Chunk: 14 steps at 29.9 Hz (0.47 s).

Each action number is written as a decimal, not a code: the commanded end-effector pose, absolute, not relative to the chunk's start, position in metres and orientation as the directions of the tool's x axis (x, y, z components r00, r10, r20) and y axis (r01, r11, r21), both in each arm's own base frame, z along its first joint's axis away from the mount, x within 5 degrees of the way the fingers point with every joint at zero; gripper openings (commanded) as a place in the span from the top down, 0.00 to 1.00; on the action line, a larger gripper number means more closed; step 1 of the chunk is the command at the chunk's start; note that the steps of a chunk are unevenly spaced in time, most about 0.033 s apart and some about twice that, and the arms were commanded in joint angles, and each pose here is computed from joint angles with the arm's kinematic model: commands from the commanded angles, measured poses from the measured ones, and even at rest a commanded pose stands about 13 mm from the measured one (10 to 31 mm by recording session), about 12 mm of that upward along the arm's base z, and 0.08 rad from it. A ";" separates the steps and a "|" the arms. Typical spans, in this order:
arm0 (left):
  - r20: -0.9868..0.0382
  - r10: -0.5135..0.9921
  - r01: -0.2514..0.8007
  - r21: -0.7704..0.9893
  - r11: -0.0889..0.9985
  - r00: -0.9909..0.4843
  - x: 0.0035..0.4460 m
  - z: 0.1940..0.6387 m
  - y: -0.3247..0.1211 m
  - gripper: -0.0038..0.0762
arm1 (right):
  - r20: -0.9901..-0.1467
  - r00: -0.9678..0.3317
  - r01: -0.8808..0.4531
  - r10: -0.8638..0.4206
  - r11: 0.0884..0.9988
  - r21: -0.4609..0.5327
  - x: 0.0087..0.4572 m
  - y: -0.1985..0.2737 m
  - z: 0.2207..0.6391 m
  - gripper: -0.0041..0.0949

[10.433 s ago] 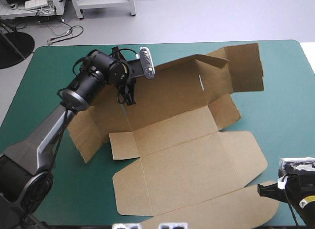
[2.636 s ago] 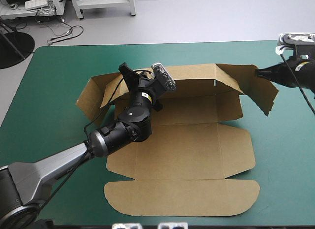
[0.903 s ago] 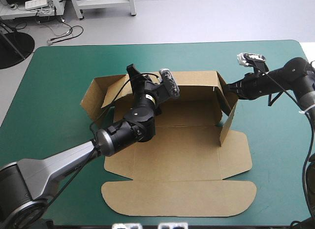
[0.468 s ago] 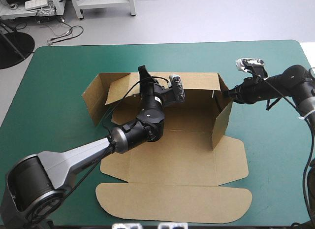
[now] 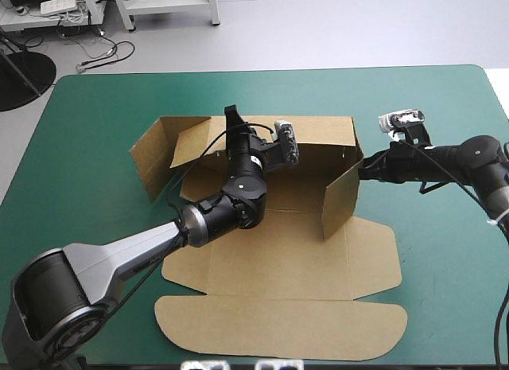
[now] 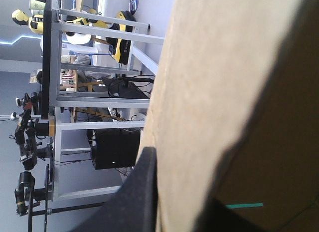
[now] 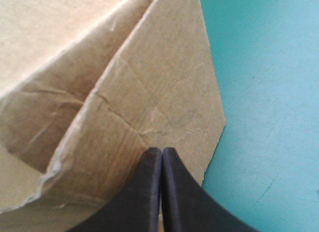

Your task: Fold the box

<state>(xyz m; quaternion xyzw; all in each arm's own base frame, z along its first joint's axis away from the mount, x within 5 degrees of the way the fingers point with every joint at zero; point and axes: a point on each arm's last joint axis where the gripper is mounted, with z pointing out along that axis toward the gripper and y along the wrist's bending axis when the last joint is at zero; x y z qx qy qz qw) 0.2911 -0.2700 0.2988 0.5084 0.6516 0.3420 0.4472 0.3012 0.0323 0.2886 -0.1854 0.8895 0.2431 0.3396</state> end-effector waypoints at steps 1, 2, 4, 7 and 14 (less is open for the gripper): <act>-0.298 0.951 0.352 0.885 0.306 -0.077 0.287 0.313 -0.269 0.96 | -0.763 -0.623 -0.532 -0.171 0.808 0.253 0.294 0.033 0.307 0.98; -0.298 0.951 0.352 0.885 0.306 -0.077 0.287 0.313 -0.269 0.96 | -0.761 -0.621 -0.538 -0.188 0.808 0.240 0.294 0.033 0.306 0.97; -0.298 0.951 0.352 0.885 0.306 -0.077 0.287 0.313 -0.269 0.96 | -0.758 -0.623 -0.537 -0.192 0.809 0.237 0.294 0.032 0.305 0.94; -0.298 0.951 0.352 0.885 0.306 -0.077 0.287 0.313 -0.269 0.96 | -0.741 -0.634 -0.555 -0.223 0.798 0.234 0.291 0.033 0.303 0.78; -0.319 0.945 0.354 0.877 0.324 -0.076 0.287 0.313 -0.270 0.96 | -0.686 -0.638 -0.616 -0.350 0.767 0.182 0.284 0.031 0.297 0.52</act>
